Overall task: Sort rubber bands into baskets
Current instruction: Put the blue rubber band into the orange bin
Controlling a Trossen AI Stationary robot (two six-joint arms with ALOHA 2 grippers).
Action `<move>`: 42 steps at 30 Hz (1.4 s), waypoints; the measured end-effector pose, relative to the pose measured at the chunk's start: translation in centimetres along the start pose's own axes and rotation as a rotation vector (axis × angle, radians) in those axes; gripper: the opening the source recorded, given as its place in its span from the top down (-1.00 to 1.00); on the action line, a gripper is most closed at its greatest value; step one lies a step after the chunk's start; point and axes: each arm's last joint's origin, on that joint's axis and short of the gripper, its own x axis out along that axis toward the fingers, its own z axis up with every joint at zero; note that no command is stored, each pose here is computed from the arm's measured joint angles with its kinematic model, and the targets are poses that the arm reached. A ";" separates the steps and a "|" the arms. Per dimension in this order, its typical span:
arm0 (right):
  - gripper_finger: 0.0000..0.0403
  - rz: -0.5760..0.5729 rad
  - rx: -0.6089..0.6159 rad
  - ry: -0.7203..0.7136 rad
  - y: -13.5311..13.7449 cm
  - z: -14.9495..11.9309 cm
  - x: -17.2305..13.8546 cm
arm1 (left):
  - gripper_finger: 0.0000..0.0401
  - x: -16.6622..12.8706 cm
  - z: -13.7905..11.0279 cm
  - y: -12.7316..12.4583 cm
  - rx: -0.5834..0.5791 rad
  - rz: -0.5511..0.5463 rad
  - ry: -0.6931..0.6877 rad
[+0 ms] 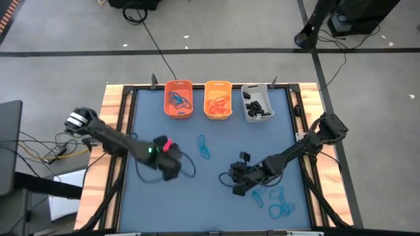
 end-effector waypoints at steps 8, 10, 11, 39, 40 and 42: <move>0.45 -0.019 0.075 0.010 0.6 -0.8 -0.5 | 1.00 0.2 3.5 7.8 -0.014 0.061 -0.046; 0.45 -0.032 0.084 0.012 0.8 -1.1 -0.7 | 1.00 0.6 4.1 9.4 -0.016 0.056 -0.053; 0.45 -0.044 0.087 0.013 0.8 -1.3 -0.7 | 1.00 0.8 4.5 10.3 -0.019 0.046 -0.057; 0.45 -0.106 0.063 0.031 0.6 -1.9 -1.0 | 1.00 2.5 7.0 23.3 -0.278 -0.008 -0.335; 0.45 -0.127 0.041 0.037 0.5 -2.1 -1.0 | 1.00 2.6 7.1 23.4 -0.277 -0.016 -0.354; 0.44 -0.187 -0.012 0.055 0.0 -2.4 -1.1 | 1.00 2.8 7.1 23.4 -0.263 -0.031 -0.374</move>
